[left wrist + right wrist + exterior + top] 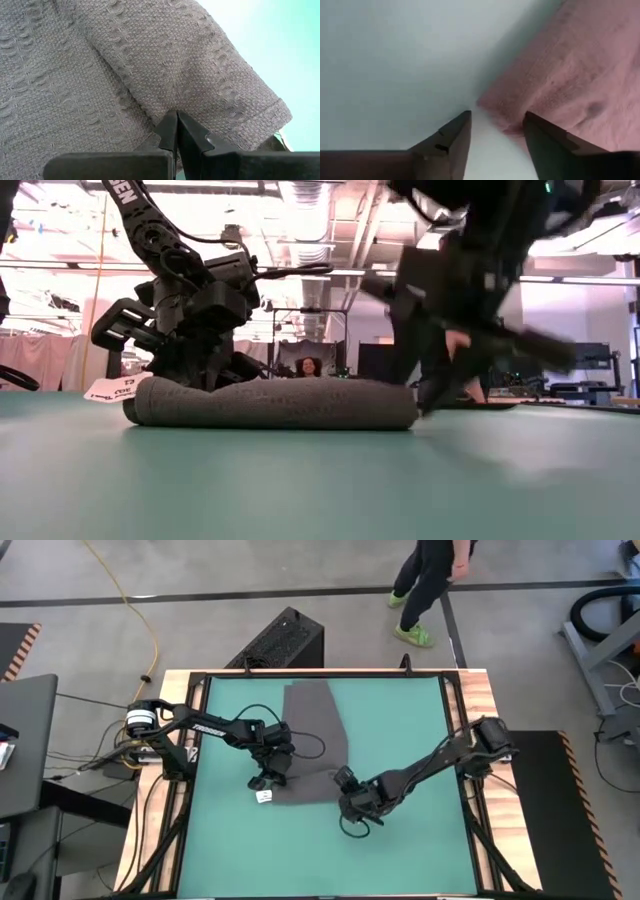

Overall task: Roll towel into tight, uniform cylinder
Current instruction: Roll the gray towel

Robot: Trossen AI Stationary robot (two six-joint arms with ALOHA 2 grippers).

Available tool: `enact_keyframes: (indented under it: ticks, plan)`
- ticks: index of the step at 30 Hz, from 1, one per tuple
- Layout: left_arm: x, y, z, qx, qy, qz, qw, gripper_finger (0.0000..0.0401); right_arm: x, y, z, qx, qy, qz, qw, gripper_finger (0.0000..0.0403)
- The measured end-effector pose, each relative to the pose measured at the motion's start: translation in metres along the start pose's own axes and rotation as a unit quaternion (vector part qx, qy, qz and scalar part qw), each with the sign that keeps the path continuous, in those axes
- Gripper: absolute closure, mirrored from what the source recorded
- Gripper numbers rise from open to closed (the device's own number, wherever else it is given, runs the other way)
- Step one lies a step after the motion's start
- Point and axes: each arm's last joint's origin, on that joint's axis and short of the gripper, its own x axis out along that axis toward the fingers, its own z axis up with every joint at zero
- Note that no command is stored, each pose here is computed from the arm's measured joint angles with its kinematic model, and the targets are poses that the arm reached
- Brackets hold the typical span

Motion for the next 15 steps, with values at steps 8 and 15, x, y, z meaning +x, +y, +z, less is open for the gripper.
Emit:
enact_keyframes:
  ticks: [8, 15]
  plan:
    - [0.000, 0.000, 0.000, 0.003, -0.001, 0.000, 1.000, 0.0401, 0.004, 0.005, 0.002, 0.029, 0.052, -0.093, 0.994, 0.0147]
    - [0.000, 0.000, 0.001, 0.020, -0.003, 0.001, 1.000, 0.0401, -0.006, -0.001, 0.004, 0.049, 0.020, -0.086, 0.995, 0.0145]
